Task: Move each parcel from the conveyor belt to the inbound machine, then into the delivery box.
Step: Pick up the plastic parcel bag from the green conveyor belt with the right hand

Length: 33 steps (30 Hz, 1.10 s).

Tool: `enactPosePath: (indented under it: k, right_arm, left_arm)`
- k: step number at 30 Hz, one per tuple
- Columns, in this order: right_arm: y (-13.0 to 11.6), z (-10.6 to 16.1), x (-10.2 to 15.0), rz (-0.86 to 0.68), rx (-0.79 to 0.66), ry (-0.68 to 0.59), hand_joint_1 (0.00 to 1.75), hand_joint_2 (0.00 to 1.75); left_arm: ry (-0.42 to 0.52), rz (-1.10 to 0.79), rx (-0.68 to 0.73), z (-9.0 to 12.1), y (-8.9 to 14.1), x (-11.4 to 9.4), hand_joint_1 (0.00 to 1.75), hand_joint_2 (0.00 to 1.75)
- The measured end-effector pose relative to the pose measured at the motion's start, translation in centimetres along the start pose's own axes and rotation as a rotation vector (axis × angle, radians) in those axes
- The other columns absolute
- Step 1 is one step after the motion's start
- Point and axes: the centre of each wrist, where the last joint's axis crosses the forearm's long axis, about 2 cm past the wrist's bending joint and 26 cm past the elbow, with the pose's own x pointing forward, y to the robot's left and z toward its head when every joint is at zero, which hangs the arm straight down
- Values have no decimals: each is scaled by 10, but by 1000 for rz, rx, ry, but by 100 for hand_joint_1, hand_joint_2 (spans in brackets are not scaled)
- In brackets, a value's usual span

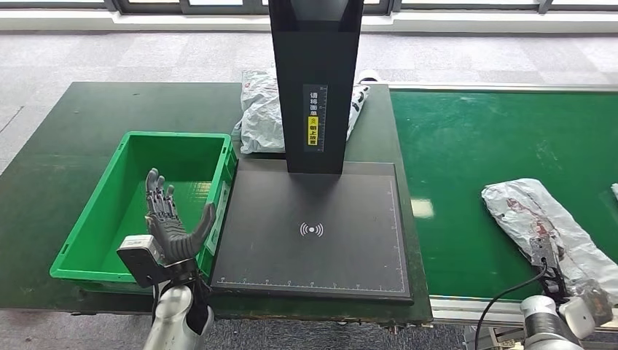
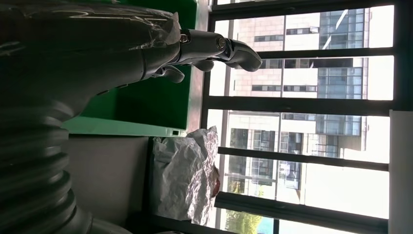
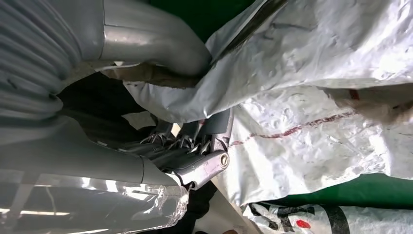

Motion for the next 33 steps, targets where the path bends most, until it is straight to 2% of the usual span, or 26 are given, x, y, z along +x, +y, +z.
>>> enactPosePath:
  k: [13, 16, 18, 20, 23, 27, 33]
  right_arm:
    - [-1, 0, 3, -4, -23, -67, 175, 175]
    - [0, 2, 9, -27, -59, -149, 175, 175]
    - [4, 9, 18, -81, -75, -276, 175, 175]
    - [12, 24, 33, -171, -58, -437, 175, 175]
    - [26, 61, 60, -322, 17, -626, 175, 175]
    - [33, 120, 100, -443, 88, -819, 175, 175]
    - [29, 176, 134, -541, 152, -1043, 175, 175]
  left_arm:
    - [18, -4, -4, 4, 0, -5, 0, 175]
    - [17, -5, -2, 4, 0, -5, 0, 175]
    - [14, -5, 1, 4, 0, -4, 0, 175]
    - [9, -7, 1, 4, 0, -4, 0, 175]
    - [7, -16, -14, 4, 0, -5, 0, 175]
    - [19, -21, -25, 6, -1, -8, 0, 175]
    - [34, -32, -36, 9, -1, -12, 0, 175]
